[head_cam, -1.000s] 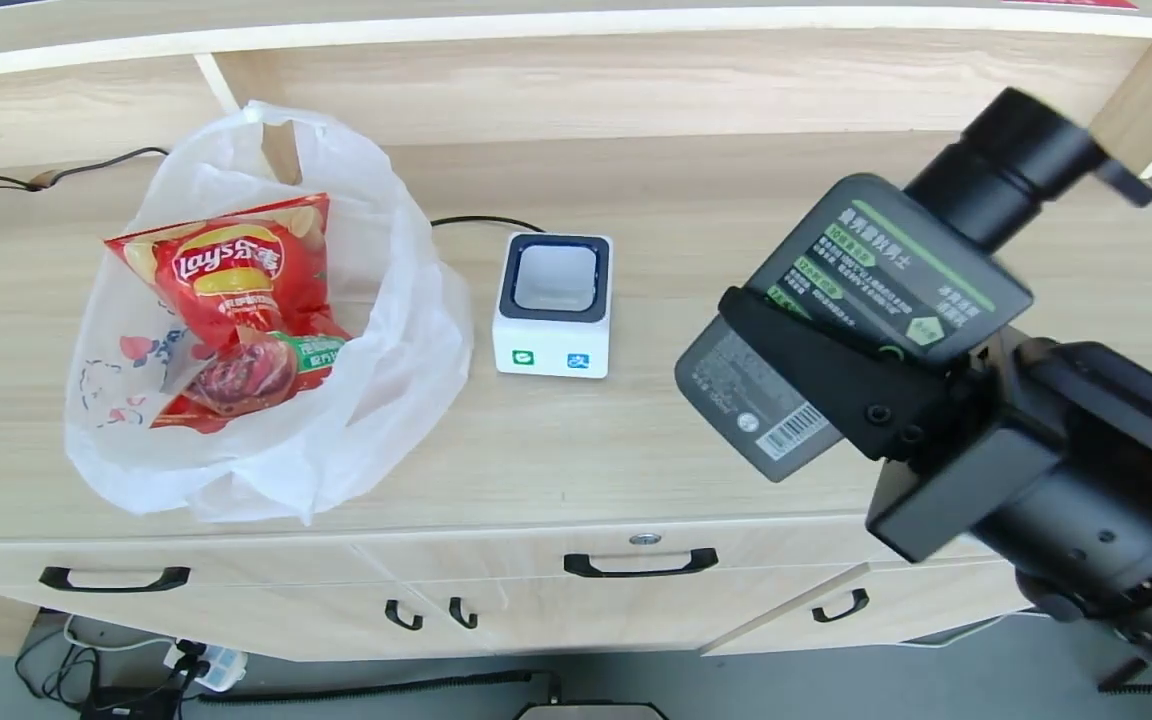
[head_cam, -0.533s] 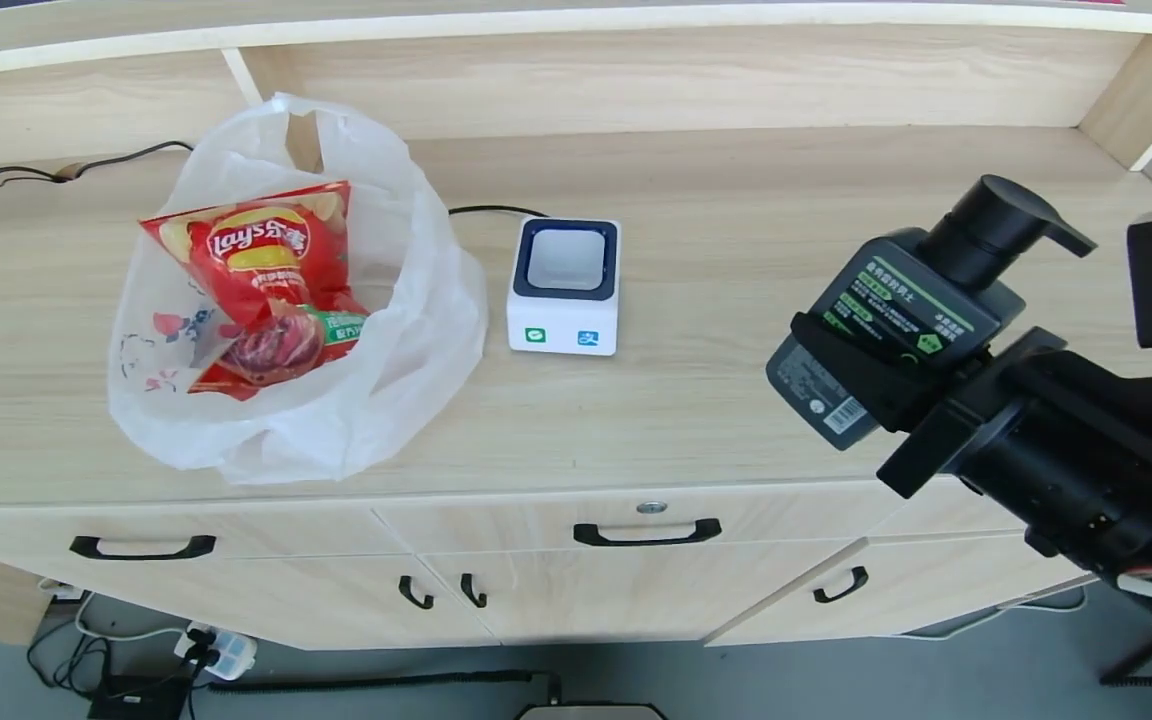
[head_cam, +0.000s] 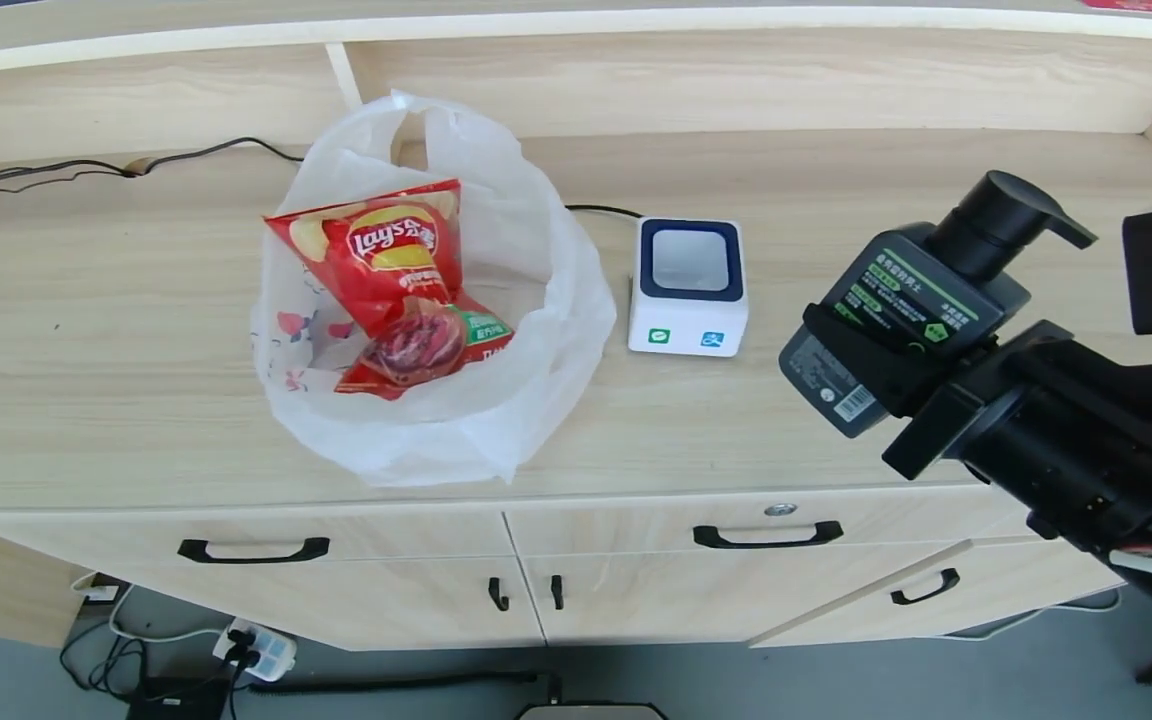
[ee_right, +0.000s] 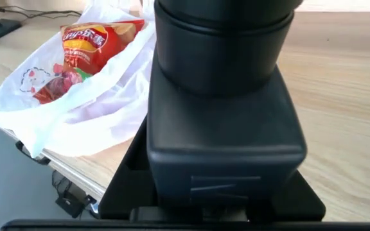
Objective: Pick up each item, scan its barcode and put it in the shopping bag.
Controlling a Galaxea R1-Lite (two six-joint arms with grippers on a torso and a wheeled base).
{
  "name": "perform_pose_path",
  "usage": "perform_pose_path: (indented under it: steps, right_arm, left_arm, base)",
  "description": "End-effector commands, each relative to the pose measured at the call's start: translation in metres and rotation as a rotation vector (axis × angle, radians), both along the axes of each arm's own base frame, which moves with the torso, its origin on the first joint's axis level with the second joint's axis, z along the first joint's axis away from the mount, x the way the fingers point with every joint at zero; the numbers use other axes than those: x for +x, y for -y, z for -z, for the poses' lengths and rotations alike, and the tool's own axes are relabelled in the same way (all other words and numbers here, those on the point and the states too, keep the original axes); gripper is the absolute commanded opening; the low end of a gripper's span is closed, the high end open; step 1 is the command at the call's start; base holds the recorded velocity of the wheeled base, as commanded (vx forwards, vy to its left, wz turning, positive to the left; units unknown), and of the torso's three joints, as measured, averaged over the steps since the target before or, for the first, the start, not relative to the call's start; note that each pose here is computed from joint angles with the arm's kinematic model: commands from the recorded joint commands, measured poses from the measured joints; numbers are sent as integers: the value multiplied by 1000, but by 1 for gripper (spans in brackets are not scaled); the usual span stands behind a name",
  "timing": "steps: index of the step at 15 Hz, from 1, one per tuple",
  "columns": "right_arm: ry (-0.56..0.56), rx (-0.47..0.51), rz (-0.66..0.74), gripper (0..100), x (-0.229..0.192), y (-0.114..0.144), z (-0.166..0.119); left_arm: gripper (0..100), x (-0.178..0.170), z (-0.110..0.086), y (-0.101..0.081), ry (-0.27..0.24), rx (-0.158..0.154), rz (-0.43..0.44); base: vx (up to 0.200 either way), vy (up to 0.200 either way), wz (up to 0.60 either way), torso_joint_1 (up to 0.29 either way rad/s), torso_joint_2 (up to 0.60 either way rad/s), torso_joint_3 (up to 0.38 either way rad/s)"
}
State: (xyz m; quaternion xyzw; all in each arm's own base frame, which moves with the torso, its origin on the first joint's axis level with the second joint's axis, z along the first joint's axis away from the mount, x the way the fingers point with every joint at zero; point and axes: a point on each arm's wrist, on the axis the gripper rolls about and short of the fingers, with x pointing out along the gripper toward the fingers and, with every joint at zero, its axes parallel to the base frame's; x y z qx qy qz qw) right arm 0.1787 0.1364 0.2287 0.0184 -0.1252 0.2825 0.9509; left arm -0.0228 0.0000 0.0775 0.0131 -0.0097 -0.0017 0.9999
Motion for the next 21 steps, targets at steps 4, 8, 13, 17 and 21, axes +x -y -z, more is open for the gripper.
perform_pose_path:
  steps: [4, 8, 13, 17, 21]
  right_arm:
    - [-8, -14, 68, 0, 22, 5, 2]
    - [76, -158, 40, 0, 62, 8, 4]
    - [372, -418, 62, 0, 118, 26, -17]
    - [582, -563, 102, 0, 131, 38, -36]
    - [786, -720, -18, 0, 147, 48, -34]
  left_arm:
    - [100, 0, 0, 0, -1, -2, -1]
    - [100, 0, 0, 0, -1, -2, -1]
    - [100, 0, -1, 0, 4, -2, -1]
    - [100, 0, -1, 0, 4, 0, -1]
    - [100, 0, -1, 0, 5, -3, 0]
  base:
    - [0, 200, 0, 2, 1, 2]
    - [0, 50, 0, -2, -1, 1]
    - [0, 0, 0, 0, 0, 0]
    - [0, 0, 0, 0, 0, 0]
    - [0, 0, 0, 0, 0, 0]
